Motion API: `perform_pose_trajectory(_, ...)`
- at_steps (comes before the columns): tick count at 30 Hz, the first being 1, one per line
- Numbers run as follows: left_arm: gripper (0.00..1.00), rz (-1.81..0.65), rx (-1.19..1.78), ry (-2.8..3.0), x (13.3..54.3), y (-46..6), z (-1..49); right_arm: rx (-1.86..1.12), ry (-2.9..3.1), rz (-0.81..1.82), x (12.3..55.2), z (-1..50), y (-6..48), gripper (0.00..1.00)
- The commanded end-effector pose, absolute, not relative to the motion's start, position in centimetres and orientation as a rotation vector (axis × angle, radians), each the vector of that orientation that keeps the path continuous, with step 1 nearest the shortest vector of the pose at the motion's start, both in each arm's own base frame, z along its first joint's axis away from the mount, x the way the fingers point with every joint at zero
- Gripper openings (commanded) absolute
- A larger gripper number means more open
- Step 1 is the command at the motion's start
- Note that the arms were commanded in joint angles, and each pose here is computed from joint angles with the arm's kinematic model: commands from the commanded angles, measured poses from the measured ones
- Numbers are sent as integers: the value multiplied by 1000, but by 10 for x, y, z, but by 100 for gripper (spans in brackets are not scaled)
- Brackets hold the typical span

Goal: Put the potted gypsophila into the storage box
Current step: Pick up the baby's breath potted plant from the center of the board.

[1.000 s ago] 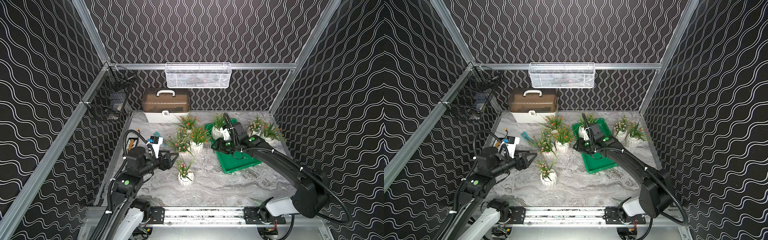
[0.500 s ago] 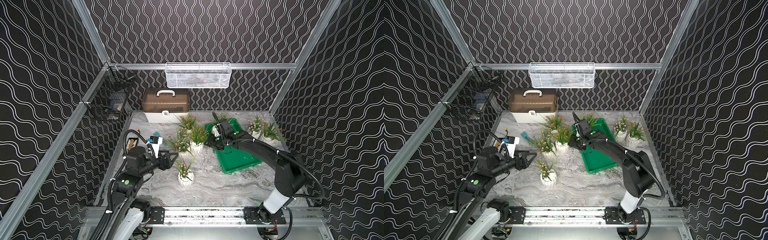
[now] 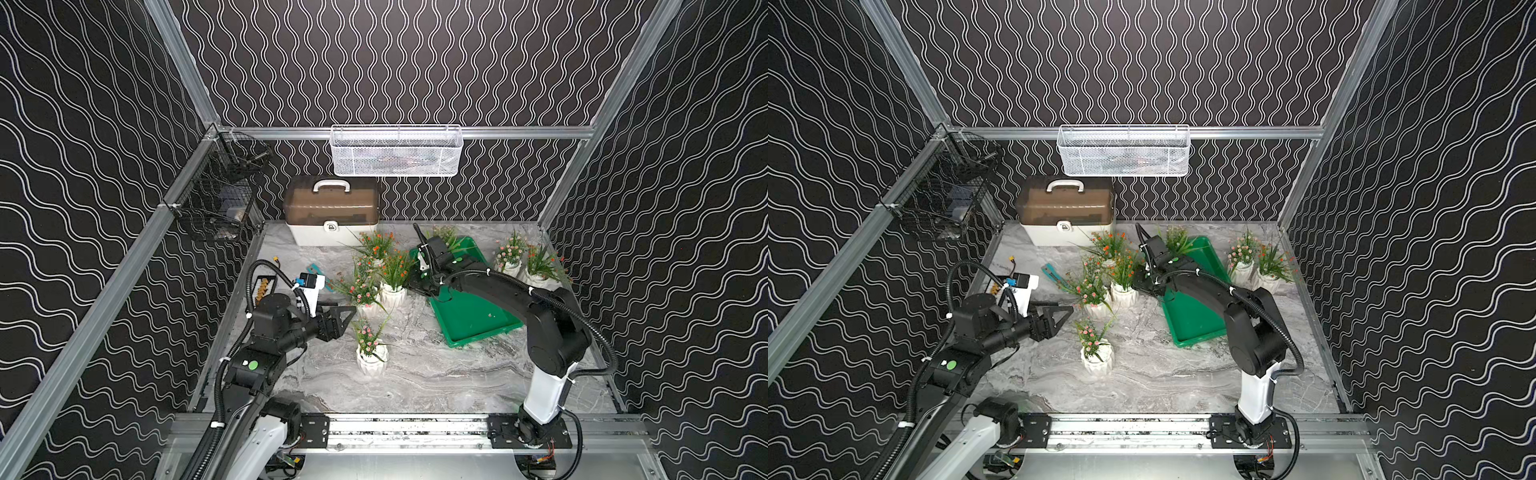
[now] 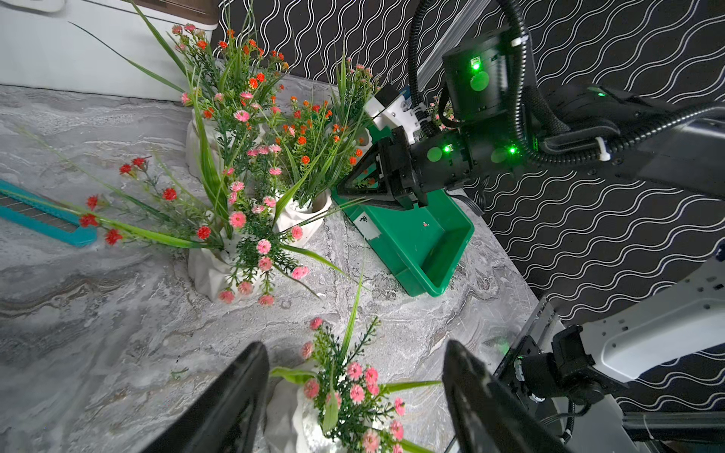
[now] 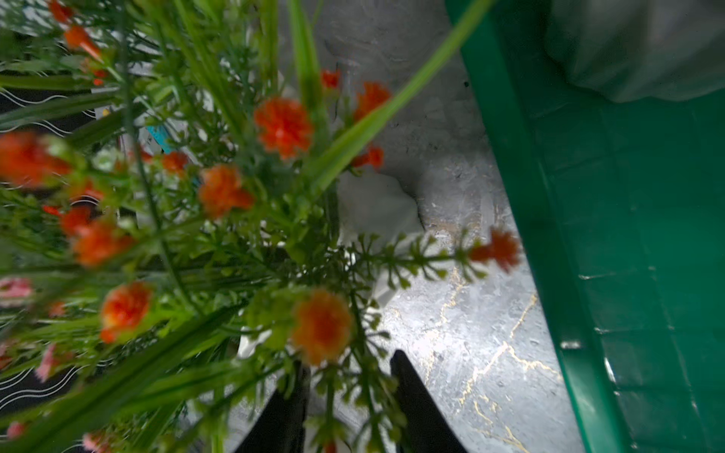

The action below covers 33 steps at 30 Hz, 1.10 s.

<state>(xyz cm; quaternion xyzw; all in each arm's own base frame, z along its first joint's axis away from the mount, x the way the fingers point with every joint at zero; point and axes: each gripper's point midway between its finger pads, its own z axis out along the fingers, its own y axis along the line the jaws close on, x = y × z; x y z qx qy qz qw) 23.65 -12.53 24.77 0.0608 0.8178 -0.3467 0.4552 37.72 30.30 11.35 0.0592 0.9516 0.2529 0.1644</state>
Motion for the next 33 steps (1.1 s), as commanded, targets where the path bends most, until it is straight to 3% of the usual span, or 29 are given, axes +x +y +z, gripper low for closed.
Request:
perform_pose_trajectory(1, 74, -849, 188, 1980, 237, -127, 257, 170, 2713, 683, 383, 112, 303, 35)
perform_pose_trajectory(33, 74, -848, 196, 1976, 235, -127, 258, 102, 2826, 502, 389, 62, 309, 27)
